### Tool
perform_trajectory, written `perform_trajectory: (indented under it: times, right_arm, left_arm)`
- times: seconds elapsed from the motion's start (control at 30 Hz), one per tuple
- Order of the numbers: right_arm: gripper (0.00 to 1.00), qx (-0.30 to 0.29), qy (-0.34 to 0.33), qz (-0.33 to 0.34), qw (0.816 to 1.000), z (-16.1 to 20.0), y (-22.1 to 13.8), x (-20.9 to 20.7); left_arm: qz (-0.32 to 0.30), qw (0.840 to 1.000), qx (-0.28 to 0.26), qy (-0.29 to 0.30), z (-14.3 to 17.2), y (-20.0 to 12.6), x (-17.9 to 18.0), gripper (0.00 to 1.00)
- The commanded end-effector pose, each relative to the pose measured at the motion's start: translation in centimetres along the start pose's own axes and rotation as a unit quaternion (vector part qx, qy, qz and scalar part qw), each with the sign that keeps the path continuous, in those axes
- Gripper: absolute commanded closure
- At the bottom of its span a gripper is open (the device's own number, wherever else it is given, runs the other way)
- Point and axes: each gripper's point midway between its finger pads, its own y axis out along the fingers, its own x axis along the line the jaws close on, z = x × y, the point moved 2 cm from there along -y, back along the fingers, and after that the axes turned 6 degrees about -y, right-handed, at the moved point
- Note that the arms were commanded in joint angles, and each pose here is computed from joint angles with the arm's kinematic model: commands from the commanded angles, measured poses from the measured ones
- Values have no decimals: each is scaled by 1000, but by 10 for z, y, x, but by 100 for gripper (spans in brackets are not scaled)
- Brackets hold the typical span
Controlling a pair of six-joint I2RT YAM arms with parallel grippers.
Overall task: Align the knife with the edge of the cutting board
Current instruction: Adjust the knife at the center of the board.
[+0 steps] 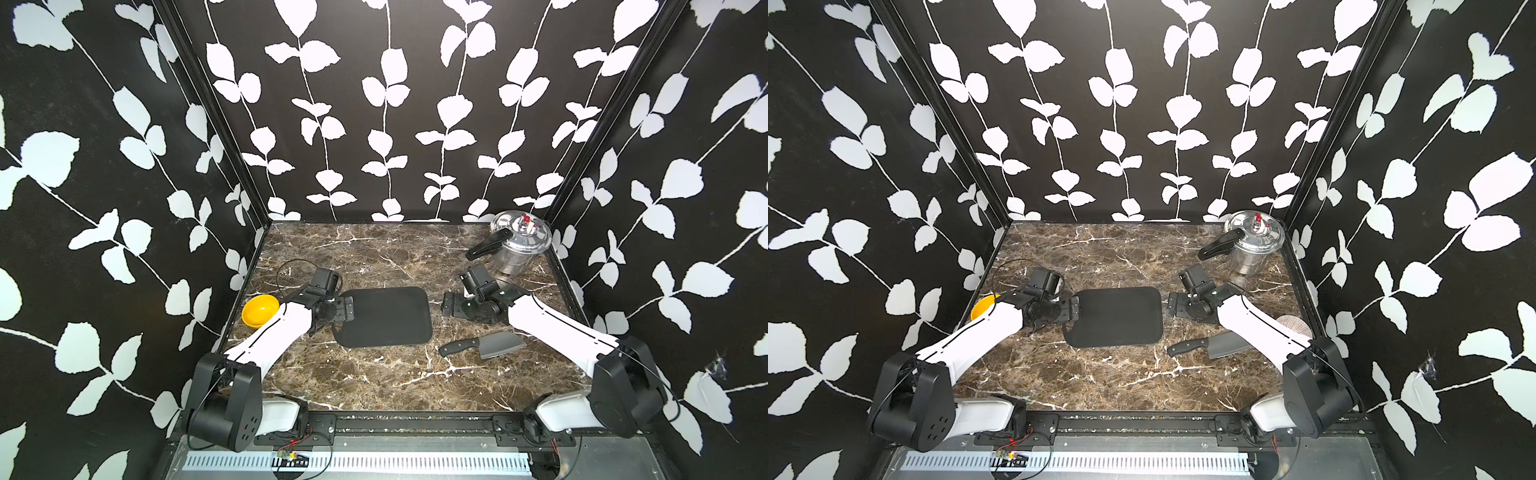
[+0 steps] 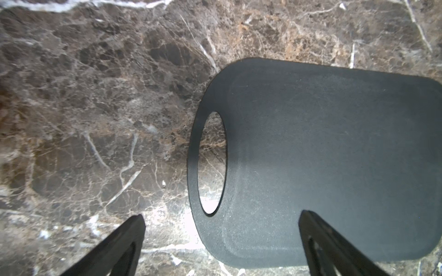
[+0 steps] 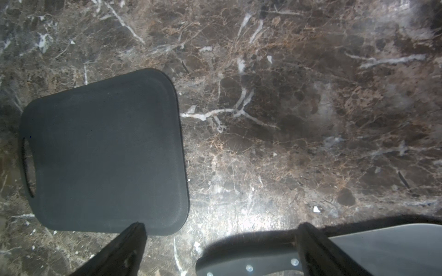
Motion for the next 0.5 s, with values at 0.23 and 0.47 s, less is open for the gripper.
perform_trajectory:
  times: [0.23, 0.47]
  right_arm:
    - [1, -27, 6, -5, 1000, -4, -16, -9]
    - [1, -23, 20, 3, 1000, -3, -25, -12]
  left_arm:
    - [-3, 1000, -3, 9, 9, -8, 6, 1]
    - [4, 1000, -29, -3, -8, -9, -1, 1]
